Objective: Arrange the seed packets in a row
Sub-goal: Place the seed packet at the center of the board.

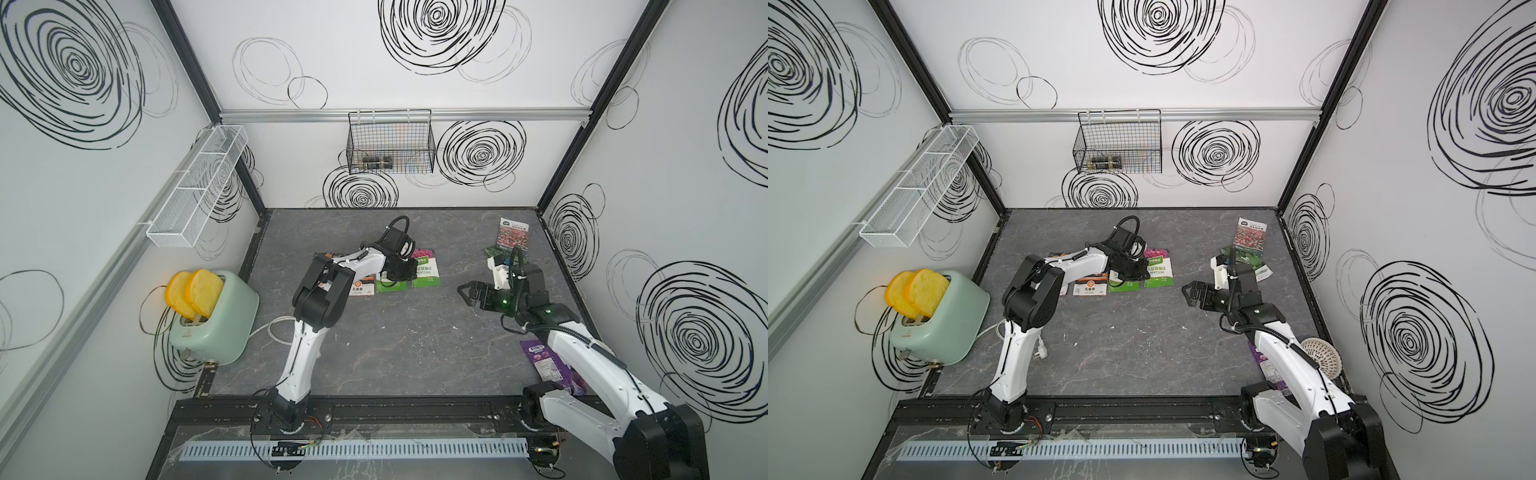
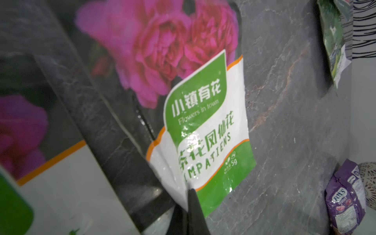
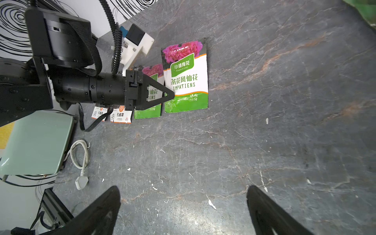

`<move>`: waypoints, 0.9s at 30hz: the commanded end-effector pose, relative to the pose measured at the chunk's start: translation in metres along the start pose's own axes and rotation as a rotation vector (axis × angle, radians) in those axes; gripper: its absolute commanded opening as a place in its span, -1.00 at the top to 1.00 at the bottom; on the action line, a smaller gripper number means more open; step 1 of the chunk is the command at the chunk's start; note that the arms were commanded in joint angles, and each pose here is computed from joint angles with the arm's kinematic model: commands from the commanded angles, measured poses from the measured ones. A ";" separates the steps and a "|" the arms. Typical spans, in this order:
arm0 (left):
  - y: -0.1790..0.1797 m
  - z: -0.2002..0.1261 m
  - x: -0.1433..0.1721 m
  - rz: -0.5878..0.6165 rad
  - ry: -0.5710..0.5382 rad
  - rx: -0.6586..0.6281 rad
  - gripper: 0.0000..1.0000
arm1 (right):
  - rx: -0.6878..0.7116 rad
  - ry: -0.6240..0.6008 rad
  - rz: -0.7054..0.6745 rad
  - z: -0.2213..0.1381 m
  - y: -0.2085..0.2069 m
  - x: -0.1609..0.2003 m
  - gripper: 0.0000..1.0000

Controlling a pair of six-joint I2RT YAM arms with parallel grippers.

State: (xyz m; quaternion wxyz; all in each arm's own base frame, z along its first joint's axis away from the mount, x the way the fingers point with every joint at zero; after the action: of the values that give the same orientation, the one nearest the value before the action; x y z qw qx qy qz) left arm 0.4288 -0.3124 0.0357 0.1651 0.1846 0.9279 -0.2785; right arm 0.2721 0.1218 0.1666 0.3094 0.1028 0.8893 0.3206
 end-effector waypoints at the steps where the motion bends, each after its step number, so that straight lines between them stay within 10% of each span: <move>1: 0.013 0.004 0.004 0.018 0.027 -0.050 0.72 | 0.001 -0.010 -0.006 -0.002 -0.002 0.001 -0.96; 10: 0.011 -0.021 -0.010 0.021 -0.026 -0.122 0.02 | -0.014 -0.021 -0.010 -0.003 0.002 -0.003 -0.96; 27: -0.067 -0.040 -0.060 0.195 -0.168 -0.032 -0.13 | -0.006 -0.057 0.011 -0.014 0.002 -0.025 -0.96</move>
State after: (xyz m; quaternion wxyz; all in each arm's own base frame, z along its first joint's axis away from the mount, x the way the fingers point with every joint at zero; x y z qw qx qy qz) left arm 0.4394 -0.3428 0.1179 0.2569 0.2295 0.9046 -0.2512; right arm 0.2796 0.1064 0.1724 0.3195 0.1266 0.8827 0.3206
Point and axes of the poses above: each gripper's point midway between its finger pads, its own z axis out along the fingers, its own y axis along the line the jaws close on, x = y × z, the point moved 2 cm from there along -z, back along the fingers, and after that the axes turned 11 degrees about z, right-handed, at the moved point
